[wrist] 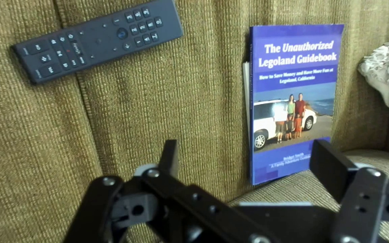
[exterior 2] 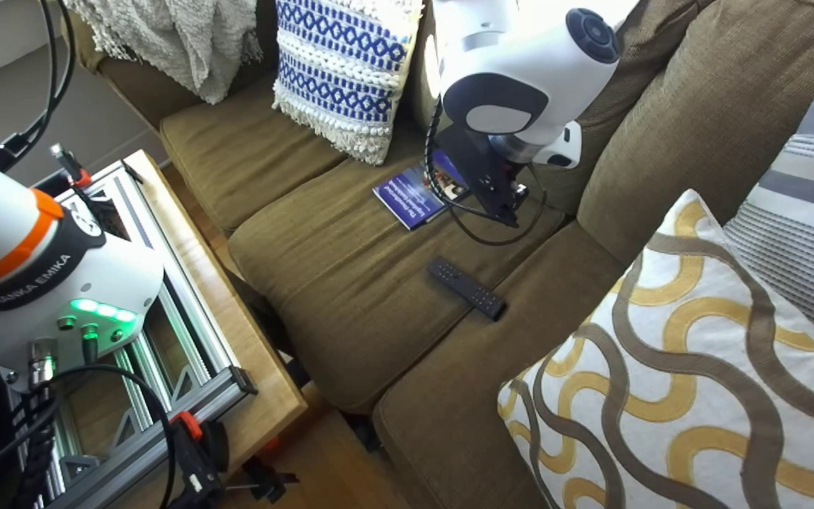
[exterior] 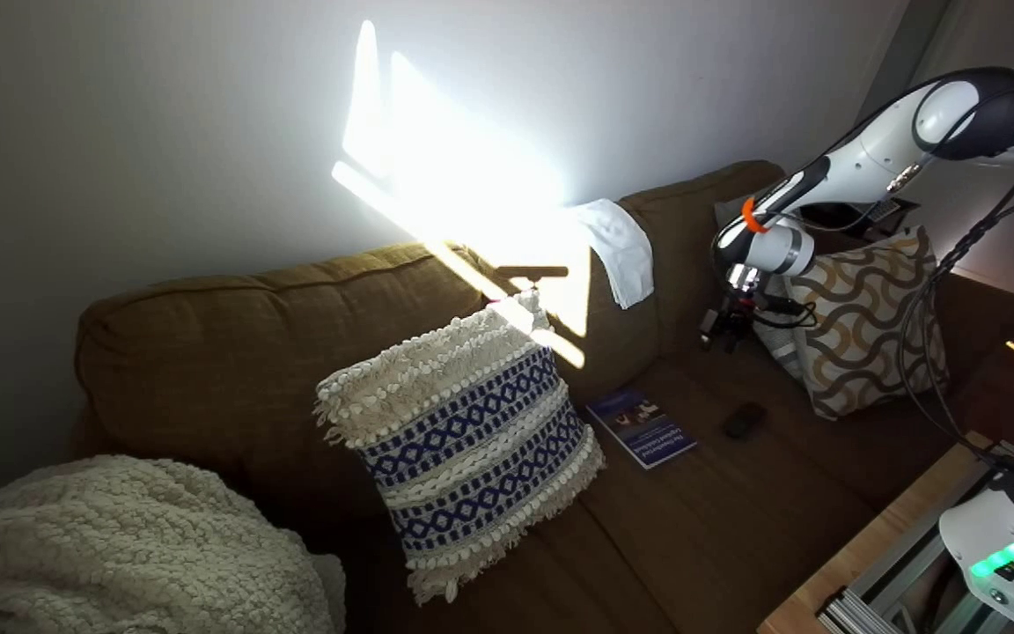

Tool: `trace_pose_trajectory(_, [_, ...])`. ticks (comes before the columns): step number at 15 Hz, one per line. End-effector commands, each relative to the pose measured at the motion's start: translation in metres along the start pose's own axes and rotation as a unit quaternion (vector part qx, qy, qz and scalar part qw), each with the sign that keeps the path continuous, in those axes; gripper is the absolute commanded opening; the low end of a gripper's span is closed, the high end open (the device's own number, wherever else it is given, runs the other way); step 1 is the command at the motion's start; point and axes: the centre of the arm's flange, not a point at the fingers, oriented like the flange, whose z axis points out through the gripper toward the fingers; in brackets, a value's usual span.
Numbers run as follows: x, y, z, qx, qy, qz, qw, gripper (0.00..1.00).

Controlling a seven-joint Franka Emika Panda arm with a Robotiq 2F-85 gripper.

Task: Remove the white book from the blue book, put it on the sofa and then put the blue book on top of the white book

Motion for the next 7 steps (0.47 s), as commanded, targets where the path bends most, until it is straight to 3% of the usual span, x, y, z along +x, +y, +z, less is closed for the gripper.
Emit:
trace_pose_trajectory(1, [-0.034,0.003,-0.04,0.011,0.015,-0.004,0.9998,1.0])
trace_pose_trajectory(2, [-0.009,0.005,-0.021,-0.001,0.009,-0.001,1.0,1.0])
trace_pose_trajectory(7, [-0.019,0.005,-0.037,0.0,0.013,-0.002,0.9999,1.0])
